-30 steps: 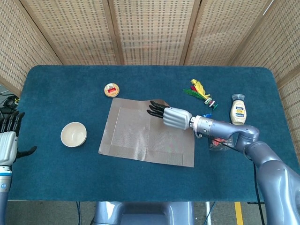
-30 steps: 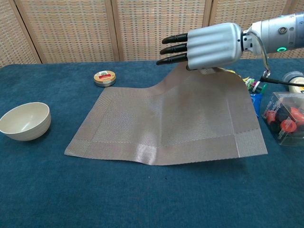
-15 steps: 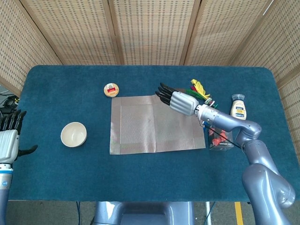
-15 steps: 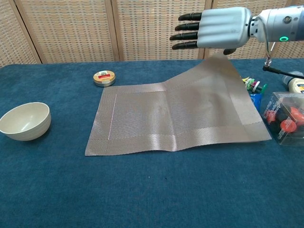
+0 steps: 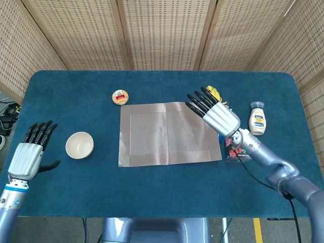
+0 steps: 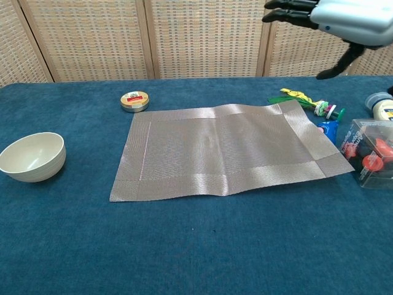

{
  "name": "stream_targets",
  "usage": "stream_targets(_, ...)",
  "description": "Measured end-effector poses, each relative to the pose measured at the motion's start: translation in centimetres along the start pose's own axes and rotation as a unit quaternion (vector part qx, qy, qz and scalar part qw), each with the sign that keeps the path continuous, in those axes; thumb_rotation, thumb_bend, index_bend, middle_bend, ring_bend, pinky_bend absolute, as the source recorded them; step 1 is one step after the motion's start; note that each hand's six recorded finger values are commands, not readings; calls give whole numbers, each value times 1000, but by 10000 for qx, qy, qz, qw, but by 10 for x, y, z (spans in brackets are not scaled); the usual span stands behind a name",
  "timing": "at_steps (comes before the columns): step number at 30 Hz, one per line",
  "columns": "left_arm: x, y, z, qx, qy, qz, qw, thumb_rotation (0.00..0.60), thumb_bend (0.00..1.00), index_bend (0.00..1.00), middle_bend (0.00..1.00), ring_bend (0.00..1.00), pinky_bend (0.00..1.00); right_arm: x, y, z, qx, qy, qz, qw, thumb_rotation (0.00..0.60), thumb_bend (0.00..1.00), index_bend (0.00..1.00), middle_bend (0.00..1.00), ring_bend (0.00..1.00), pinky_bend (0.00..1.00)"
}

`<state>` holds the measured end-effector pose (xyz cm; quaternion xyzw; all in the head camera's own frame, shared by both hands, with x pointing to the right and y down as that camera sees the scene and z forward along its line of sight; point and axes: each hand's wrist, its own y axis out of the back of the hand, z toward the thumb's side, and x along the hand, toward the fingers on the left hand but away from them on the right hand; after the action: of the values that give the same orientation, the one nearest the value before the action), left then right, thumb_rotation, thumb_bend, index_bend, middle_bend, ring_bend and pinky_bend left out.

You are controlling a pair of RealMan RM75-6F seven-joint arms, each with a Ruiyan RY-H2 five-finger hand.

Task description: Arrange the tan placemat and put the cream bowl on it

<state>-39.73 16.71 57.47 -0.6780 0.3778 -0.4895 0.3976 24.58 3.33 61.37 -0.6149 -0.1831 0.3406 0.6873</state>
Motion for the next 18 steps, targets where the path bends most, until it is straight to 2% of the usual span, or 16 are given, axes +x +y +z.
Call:
stream_targets(4, 4, -14, 22, 41, -617, -130, 9980, 600, 0, 0, 0, 0, 0, 40, 15, 9, -867, -346, 206, 9954, 600, 0, 0, 0, 0, 0)
stream_targets(7, 9, -24, 35, 94, -928, -291, 9952, 600, 0, 0, 0, 0, 0, 75, 27, 16, -1470, -741, 439, 9854, 600, 0, 0, 0, 0, 0)
stream_targets(12, 18, -35, 60, 70, -1490, -517, 9875, 600, 0, 0, 0, 0, 0, 142, 38, 23, -2273, -1621, 826, 9567, 600, 0, 0, 0, 0, 0)
stream_targets(16, 27, -48, 73, 210, -1784, -571, 9821, 600, 0, 0, 0, 0, 0, 181, 41, 21, -2394, -2266, 862, 9402, 600, 0, 0, 0, 0, 0)
stream_targets(18, 32, -56, 79, 296, -1903, -629, 9793, 600, 0, 0, 0, 0, 0, 196, 39, 28, -2570, -2547, 943, 9275, 600, 0, 0, 0, 0, 0)
